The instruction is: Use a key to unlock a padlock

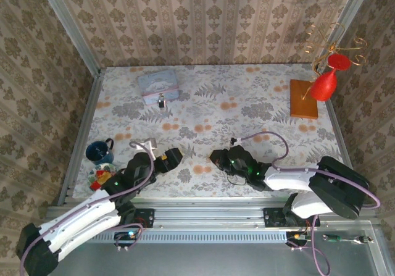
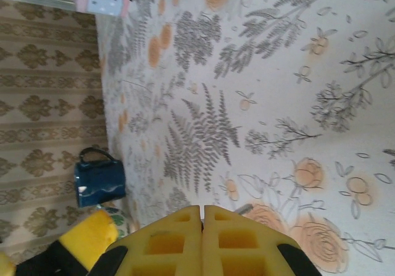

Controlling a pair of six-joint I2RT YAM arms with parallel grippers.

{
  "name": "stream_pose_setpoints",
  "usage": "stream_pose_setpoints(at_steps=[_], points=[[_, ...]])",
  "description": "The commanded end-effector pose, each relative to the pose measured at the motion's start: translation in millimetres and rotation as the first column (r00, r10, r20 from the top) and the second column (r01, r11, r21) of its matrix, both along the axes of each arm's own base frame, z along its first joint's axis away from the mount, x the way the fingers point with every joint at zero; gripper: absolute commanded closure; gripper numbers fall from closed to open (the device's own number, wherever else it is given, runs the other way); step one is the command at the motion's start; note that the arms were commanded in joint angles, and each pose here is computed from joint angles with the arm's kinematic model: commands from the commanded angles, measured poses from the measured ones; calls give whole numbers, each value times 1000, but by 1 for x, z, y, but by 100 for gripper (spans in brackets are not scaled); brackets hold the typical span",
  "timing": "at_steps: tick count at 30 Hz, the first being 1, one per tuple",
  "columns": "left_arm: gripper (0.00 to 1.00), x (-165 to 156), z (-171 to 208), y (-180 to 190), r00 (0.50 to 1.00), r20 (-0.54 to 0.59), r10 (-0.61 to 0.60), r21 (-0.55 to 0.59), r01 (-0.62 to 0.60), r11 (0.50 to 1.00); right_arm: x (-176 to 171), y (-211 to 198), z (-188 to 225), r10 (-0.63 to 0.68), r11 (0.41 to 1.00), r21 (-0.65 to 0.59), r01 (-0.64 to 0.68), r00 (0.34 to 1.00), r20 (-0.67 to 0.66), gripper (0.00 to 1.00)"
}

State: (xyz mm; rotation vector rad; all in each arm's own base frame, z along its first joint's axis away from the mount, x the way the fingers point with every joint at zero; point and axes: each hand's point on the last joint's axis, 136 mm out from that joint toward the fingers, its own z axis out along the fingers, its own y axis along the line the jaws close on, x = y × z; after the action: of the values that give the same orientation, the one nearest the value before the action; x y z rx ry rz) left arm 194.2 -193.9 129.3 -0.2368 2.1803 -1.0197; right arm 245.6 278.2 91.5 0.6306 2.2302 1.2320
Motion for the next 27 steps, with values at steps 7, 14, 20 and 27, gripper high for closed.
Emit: stream_pose_setpoints(at_steps=[7,14,20,27], points=[[8,6,10,-31,987,109,-121,89,112,990,3,-4,19,-18,1000,8,17,999,42,100],[7,-14,24,-56,821,349,-451,292,362,885,-5,-8,50,17,1000,-3,-17,998,68,100],[12,-34,44,-73,575,577,-580,386,434,814,-14,-2,84,69,998,5,-70,991,115,100],[23,-46,56,-79,343,662,-666,540,398,742,-26,13,111,140,990,1,-142,977,159,100]])
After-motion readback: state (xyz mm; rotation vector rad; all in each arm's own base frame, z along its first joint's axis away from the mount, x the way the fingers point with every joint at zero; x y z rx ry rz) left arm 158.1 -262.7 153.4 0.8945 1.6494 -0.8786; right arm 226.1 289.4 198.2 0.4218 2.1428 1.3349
